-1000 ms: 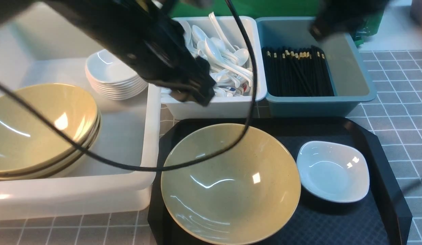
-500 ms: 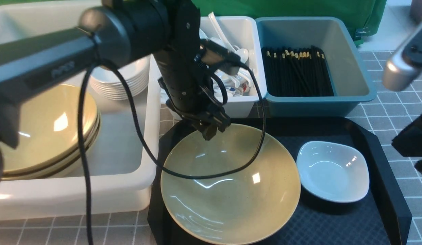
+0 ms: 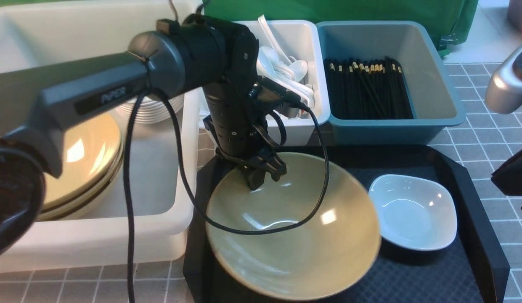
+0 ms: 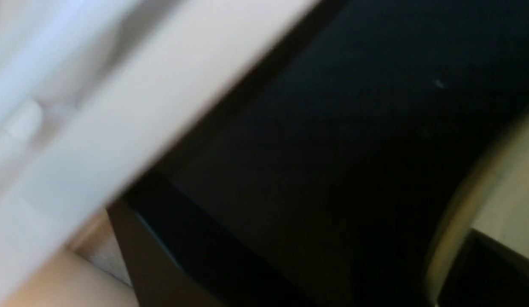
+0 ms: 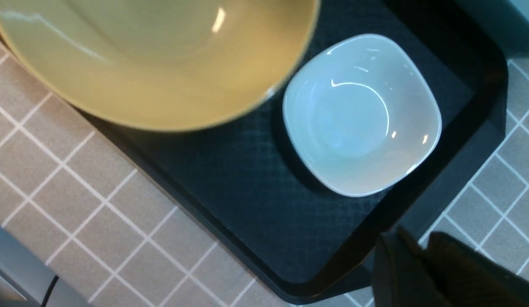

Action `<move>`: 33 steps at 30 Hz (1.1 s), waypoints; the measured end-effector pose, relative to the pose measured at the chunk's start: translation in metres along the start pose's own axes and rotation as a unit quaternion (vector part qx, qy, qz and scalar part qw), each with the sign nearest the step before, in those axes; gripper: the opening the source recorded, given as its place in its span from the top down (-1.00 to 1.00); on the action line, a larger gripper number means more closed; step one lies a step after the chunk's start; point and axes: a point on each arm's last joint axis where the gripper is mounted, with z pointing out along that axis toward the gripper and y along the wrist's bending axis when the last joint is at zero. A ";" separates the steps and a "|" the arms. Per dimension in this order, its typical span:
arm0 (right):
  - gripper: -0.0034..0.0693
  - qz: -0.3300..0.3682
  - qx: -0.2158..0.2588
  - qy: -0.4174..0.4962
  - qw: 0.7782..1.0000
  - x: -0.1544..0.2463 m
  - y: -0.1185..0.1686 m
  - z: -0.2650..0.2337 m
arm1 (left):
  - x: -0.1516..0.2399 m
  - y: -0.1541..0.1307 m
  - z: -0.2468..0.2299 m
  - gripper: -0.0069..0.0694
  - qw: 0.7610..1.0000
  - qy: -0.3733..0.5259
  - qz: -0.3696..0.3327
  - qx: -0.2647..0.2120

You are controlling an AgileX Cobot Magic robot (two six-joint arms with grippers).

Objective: On grey table put chopsticks spoon bowls plates into blue grey white boxes.
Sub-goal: 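Grasp the large bowl on the tray by its rim, then place the tan bowl onto the bowl stack in the left bin with the left gripper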

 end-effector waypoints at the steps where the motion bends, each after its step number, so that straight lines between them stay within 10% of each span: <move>1: 0.58 0.000 0.000 0.000 1.000 0.000 0.000 0.000 | 0.000 -0.001 -0.003 0.64 1.000 -0.005 -0.004 0.003; 16: 0.81 -0.057 -0.083 -0.084 0.991 -0.044 0.018 -0.026 | 0.080 0.033 -0.191 0.81 0.968 -0.228 -0.104 0.007; 23: 0.81 -0.150 -0.139 -0.128 0.971 -0.082 0.067 -0.026 | 0.223 0.094 -0.265 0.81 0.879 -0.325 -0.335 -0.102; 33: 0.81 -0.185 -0.150 -0.096 0.967 -0.096 0.084 0.003 | 0.289 0.136 -0.218 0.81 0.784 -0.346 -0.507 -0.097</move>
